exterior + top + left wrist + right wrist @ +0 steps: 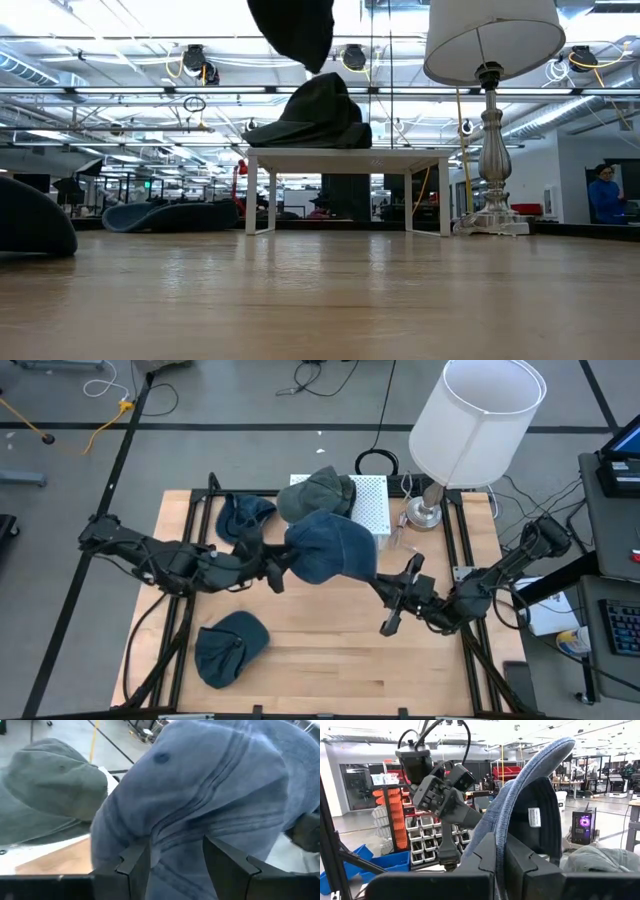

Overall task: Pick & Place hat
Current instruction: Put the middle blue cap on the shelf

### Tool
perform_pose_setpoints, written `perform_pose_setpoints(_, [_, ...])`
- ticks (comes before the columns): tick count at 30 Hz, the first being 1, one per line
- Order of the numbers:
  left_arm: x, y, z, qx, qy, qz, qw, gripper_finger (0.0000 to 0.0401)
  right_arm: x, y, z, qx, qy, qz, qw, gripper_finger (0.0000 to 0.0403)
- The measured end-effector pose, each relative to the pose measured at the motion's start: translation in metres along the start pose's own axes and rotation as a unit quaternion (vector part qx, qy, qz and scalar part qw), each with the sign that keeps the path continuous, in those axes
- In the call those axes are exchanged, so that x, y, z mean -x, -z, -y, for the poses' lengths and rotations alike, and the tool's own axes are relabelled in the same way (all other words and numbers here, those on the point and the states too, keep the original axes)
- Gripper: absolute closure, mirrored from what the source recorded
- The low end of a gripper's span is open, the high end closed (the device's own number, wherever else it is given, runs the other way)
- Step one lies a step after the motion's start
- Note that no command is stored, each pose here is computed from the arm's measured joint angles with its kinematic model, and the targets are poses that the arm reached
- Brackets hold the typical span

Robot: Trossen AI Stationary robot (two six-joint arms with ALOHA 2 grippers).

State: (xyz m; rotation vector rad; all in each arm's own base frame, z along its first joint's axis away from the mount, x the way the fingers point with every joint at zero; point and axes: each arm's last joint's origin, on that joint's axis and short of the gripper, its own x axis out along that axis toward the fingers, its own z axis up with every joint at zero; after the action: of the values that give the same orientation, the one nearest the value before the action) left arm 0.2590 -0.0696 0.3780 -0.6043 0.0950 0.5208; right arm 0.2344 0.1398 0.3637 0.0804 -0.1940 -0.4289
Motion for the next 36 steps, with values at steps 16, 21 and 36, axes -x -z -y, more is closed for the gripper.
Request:
perform_pose_setpoints(16, [-0.018,0.009,0.013,0.037,0.089,-0.051,0.994,0.0219,0.009,-0.013,0.000,0.013,0.002,0.023,1.000,0.0399])
perform_pose_setpoints(21, [0.003,0.001,0.012,0.033,0.064,-0.017,0.997,0.0219,0.017,-0.017,0.003,0.045,0.042,0.006,0.998,0.0399])
perform_pose_setpoints(36, [0.007,0.007,0.006,-0.061,-0.017,0.022,0.998,0.0219,0.016,-0.019,-0.002,0.067,-0.052,0.041,0.996,0.0399])
